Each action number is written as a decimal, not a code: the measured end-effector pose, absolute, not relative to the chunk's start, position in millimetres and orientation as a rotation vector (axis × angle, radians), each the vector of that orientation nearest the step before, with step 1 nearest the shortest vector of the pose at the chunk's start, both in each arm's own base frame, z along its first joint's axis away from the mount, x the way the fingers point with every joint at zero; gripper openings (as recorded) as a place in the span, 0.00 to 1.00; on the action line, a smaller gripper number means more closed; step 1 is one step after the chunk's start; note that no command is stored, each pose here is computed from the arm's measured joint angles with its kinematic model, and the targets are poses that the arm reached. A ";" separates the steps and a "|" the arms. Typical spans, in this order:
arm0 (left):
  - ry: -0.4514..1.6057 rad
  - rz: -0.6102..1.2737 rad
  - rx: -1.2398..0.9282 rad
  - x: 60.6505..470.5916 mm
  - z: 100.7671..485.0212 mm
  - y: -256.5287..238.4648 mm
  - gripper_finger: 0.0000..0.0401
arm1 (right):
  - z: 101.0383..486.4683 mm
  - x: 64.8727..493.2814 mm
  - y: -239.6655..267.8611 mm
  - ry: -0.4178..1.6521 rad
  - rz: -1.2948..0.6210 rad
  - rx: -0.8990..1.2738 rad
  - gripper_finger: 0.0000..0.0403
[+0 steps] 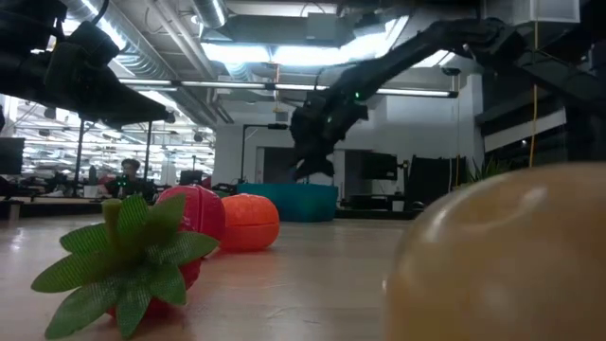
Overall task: Pick and placing Produce into tupperware
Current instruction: Put the orange pumpkin into the blue bin
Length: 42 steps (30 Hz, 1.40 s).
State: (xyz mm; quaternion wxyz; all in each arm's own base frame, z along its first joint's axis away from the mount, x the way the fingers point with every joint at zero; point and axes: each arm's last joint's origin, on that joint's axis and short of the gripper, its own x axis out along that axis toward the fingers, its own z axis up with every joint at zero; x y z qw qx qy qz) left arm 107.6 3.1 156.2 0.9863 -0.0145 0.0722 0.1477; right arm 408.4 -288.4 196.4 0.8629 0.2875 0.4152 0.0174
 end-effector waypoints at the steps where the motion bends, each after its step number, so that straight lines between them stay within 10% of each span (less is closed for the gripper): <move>1: 0.146 0.296 -0.017 107.6 156.2 3.1 0.31 | 203.5 408.7 -288.2 0.871 0.048 0.581 0.52; 15: 0.134 0.293 0.012 107.8 157.8 3.0 0.31 | 276.1 380.5 -249.4 0.893 -0.113 0.405 0.52; 42: 0.123 0.293 0.003 107.9 158.8 3.0 0.31 | 199.1 224.7 -63.1 0.175 0.051 0.139 0.52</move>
